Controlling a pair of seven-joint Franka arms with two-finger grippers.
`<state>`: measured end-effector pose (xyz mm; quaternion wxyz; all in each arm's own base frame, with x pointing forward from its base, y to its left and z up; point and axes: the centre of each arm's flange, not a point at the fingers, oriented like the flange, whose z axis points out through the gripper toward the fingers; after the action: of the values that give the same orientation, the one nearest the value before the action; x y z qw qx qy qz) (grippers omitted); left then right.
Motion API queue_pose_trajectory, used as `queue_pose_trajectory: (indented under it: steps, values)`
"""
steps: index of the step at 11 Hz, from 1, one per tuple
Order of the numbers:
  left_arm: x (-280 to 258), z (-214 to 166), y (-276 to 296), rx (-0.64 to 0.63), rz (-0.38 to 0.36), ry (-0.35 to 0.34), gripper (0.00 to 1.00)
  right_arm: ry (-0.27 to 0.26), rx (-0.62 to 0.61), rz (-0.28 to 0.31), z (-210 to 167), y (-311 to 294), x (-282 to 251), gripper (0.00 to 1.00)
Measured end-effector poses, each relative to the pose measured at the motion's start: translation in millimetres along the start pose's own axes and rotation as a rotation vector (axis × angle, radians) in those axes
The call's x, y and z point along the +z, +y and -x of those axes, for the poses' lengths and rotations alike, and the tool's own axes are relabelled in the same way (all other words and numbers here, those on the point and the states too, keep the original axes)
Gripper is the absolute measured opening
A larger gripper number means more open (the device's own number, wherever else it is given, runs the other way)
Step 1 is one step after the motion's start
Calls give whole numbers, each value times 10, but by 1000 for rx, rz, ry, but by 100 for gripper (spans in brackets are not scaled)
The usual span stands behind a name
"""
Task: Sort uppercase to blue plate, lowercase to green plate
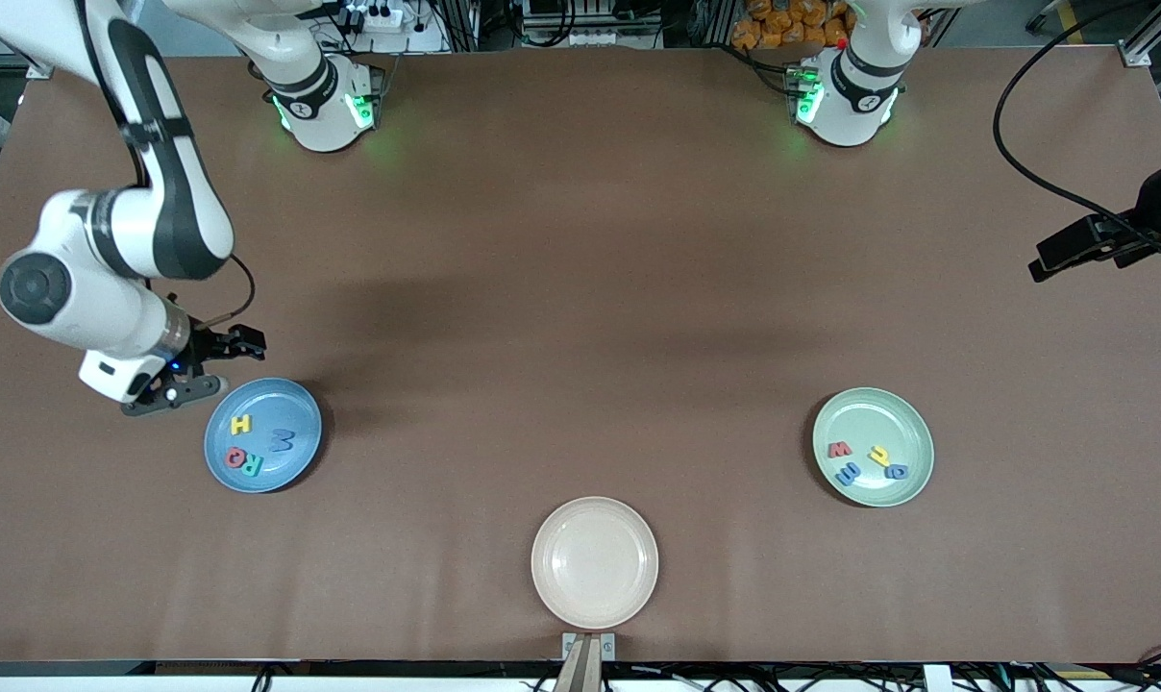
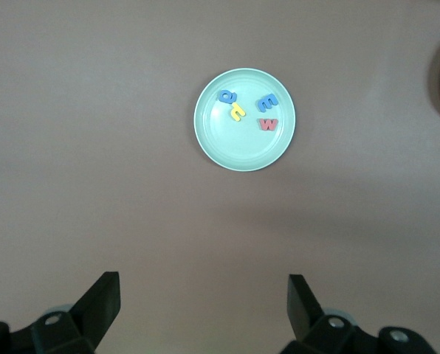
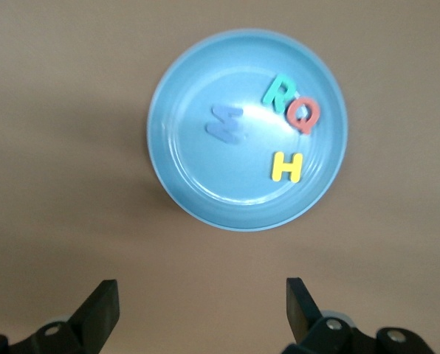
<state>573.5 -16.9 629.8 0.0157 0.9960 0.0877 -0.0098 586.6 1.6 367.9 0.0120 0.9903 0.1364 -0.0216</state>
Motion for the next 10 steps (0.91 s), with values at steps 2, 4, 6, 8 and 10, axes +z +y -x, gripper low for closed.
queue_pose_trajectory:
  steps: [2, 4, 6, 8, 10]
  values:
    - [20, 0, 2, 1, -1, -4, 100, 83, 5, 18, 34, 12, -575, 100]
    - [27, 2, 3, 3, -1, -6, 100, 163, 17, 35, 81, 74, -1125, 100]
    - [26, 4, 5, 5, -1, -6, 100, 217, 38, 48, 175, 164, -1630, 100]
    - [18, 10, 10, 7, -1, -4, 100, 212, 83, 32, 276, 316, -2069, 100]
    - [14, 15, 23, 9, -1, -4, 100, 204, 162, -6, 344, 289, -2465, 100]
